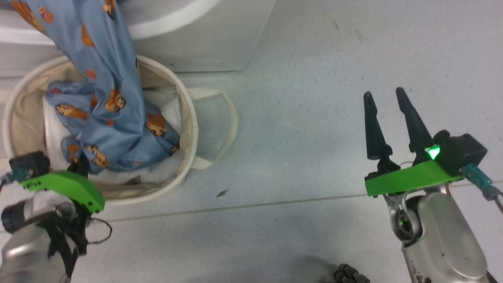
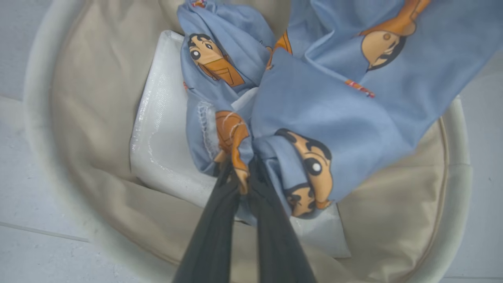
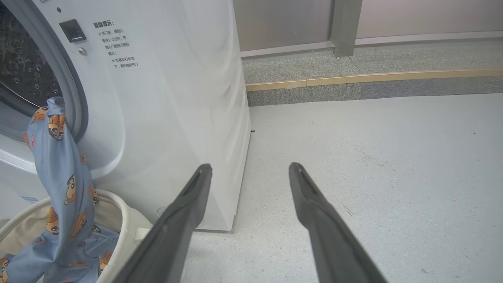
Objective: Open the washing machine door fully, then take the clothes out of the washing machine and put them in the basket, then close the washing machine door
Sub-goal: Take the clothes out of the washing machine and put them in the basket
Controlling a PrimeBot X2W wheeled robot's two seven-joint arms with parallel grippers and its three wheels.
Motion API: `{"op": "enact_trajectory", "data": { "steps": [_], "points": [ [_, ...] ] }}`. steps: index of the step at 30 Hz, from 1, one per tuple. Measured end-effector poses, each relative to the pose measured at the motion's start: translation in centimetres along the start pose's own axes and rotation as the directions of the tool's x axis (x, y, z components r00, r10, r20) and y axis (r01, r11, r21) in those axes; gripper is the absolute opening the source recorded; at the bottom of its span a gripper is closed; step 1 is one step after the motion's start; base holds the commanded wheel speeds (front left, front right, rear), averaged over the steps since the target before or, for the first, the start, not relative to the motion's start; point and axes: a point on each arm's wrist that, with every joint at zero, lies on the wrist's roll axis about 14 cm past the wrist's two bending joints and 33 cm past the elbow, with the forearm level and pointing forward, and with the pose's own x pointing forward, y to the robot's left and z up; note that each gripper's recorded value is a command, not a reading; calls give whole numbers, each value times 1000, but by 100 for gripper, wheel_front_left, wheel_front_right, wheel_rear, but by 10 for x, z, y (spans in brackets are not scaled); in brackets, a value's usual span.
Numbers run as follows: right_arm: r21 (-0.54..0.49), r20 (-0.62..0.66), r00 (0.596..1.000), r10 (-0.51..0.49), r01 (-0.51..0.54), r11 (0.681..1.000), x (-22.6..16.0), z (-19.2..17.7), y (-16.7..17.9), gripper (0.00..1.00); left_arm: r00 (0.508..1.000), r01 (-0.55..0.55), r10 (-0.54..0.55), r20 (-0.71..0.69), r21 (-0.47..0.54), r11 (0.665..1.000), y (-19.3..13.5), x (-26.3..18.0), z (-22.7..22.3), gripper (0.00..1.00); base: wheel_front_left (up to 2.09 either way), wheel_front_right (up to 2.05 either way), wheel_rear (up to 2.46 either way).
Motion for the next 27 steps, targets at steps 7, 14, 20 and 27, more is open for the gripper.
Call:
{"op": "enact_trajectory", "data": {
  "steps": [7,14,20,27],
  "points": [
    [-6,-10,1000,2,-2,1000,10,-8,-1,100,1000,-16,15,-26,-6,1000,6,13,-10,5,0,0,0],
    [-5,1,1000,-1,1,1000,9,-3,-2,100,1000,-20,20,-18,-3,1000,5,11,-7,100,0,0,0],
    [-2,28,1000,4,-4,1000,7,9,1,100,1000,-19,19,22,16,1000,3,2,8,100,0,0,0],
    [8,68,997,23,-23,1000,0,28,9,100,994,0,-6,105,65,998,-4,-19,38,100,0,0,0]
  ]
}}
